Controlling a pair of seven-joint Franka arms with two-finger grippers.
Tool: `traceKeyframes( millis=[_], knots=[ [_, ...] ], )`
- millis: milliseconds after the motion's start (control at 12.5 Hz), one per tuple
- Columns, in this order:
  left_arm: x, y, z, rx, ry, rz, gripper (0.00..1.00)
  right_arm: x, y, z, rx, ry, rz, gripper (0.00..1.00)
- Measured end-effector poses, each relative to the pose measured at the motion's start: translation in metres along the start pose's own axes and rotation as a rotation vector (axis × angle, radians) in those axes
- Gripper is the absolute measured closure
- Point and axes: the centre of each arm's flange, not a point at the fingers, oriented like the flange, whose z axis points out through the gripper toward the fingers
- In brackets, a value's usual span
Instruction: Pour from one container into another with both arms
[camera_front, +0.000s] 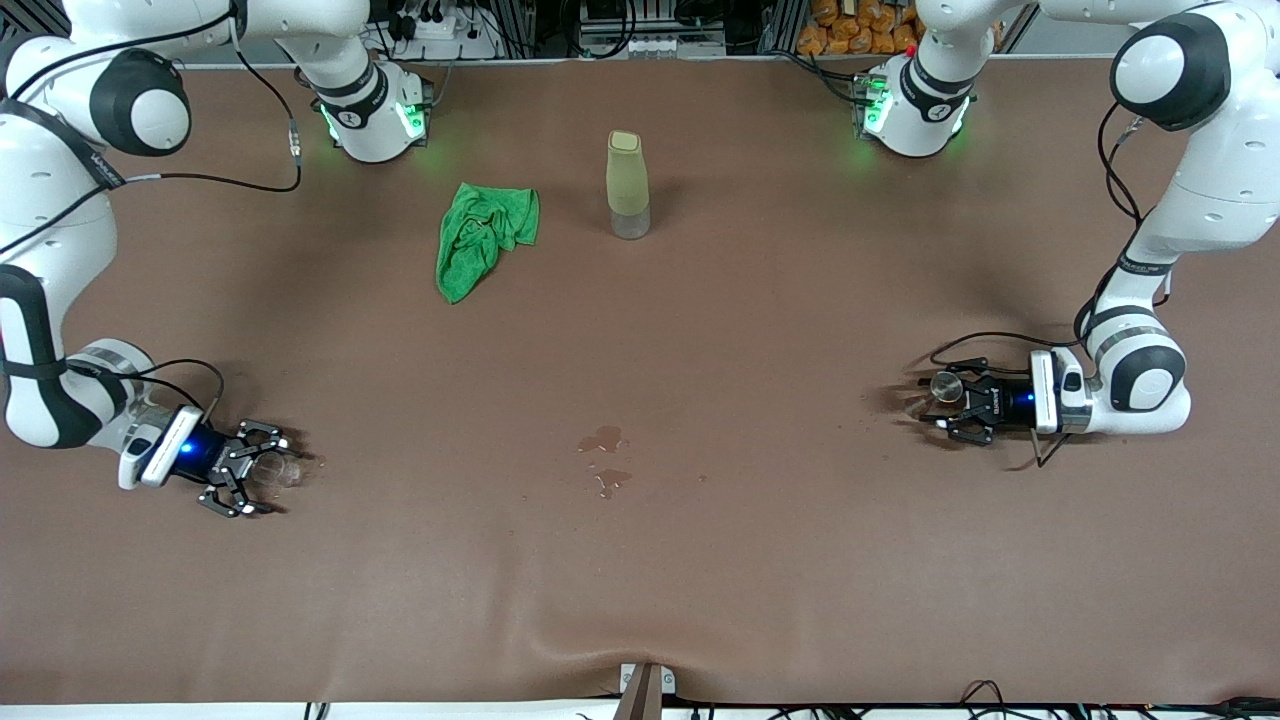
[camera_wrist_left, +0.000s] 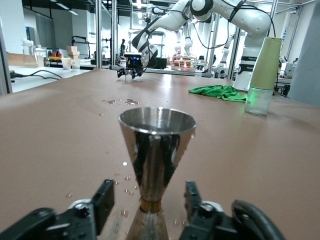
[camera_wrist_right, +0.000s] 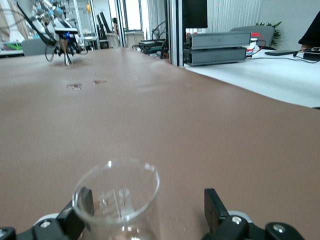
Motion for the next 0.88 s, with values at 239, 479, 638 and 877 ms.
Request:
traceKeyframes(
  millis=[239, 479, 638, 877],
  knots=[
    [-0.008, 0.007, -0.019, -0.009, -0.049, -0.09, 0.0, 0.03, 0.008, -0.009, 0.009, 0.004, 0.01, 0.0],
    [-0.011, 0.008, -0.061, -0.013, -0.16, -0.205, 0.0, 0.061, 0.013, -0.021, 0.035, -0.027, 0.03, 0.0],
    [0.002, 0.0, -0.084, 0.013, -0.2, -0.27, 0.0, 0.089, 0.017, -0.029, 0.048, -0.058, 0.062, 0.0],
    [0.03, -0.016, -0.11, 0.038, -0.279, -0.355, 0.0, 0.134, 0.021, -0.032, 0.067, -0.111, 0.129, 0.0]
  ],
)
